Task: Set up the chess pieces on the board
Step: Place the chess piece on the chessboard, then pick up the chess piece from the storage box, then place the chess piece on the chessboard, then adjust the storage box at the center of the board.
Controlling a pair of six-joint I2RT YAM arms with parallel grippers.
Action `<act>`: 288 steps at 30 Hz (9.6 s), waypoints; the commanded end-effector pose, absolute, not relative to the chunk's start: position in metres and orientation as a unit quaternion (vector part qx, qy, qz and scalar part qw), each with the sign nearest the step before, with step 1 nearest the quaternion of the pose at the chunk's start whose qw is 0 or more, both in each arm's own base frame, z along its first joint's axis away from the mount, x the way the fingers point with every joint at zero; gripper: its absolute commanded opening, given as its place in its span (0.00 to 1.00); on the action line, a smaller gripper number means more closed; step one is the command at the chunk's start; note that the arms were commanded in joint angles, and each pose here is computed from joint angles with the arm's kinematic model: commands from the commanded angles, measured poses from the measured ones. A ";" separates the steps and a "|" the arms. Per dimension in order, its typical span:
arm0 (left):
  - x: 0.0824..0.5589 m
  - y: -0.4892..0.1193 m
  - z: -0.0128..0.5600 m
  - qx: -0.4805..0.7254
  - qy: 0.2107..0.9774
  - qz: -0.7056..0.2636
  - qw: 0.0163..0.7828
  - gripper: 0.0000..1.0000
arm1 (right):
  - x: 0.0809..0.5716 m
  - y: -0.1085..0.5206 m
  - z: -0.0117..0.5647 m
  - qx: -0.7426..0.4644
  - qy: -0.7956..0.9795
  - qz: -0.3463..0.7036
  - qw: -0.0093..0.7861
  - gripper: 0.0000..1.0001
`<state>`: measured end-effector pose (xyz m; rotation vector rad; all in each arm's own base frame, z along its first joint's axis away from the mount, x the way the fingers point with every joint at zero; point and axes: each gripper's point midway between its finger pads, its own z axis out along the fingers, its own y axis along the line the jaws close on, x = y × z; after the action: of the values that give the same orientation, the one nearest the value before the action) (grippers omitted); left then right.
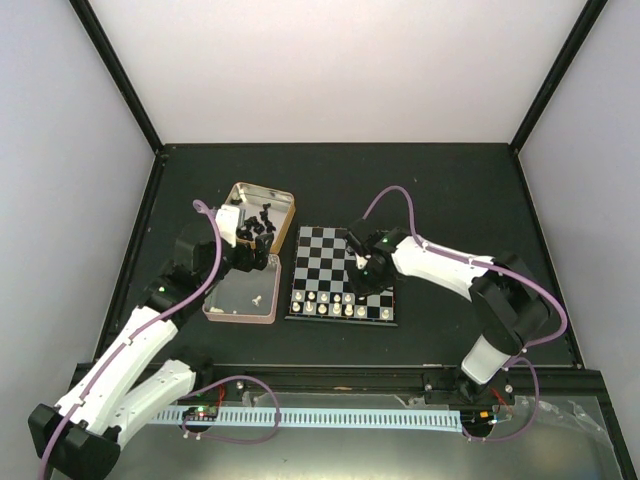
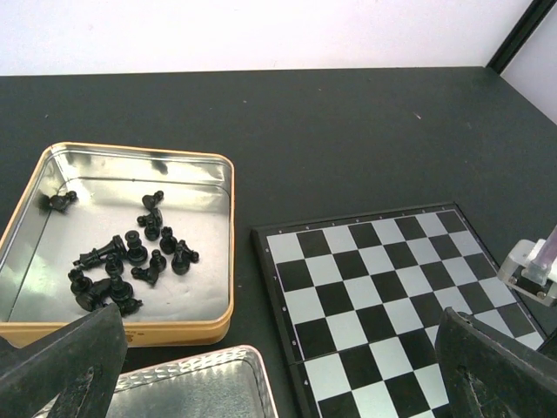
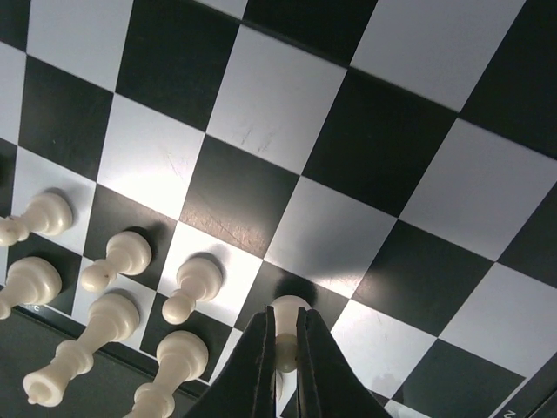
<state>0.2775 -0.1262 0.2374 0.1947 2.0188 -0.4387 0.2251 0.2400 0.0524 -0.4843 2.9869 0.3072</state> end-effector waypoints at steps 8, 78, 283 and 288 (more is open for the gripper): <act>0.282 -0.123 0.237 0.071 0.841 -0.176 0.507 0.99 | 0.219 0.240 0.042 -0.169 0.981 0.094 0.034 0.16; 0.217 -0.105 0.022 0.027 0.995 -0.050 -0.080 0.14 | 0.294 0.249 0.099 -0.128 0.968 0.102 0.189 0.33; 0.290 0.026 0.045 -0.257 0.962 -0.046 0.077 0.41 | 0.318 0.194 0.106 -0.072 0.963 0.009 0.260 0.29; 0.285 0.025 0.037 -0.276 0.957 -0.060 0.067 0.20 | 0.318 0.193 0.108 -0.074 0.962 0.007 0.263 0.29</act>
<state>0.2787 0.0295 0.0387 -0.7962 2.9154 -0.0916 0.3147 0.1946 0.0962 -0.2310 2.6410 -0.0032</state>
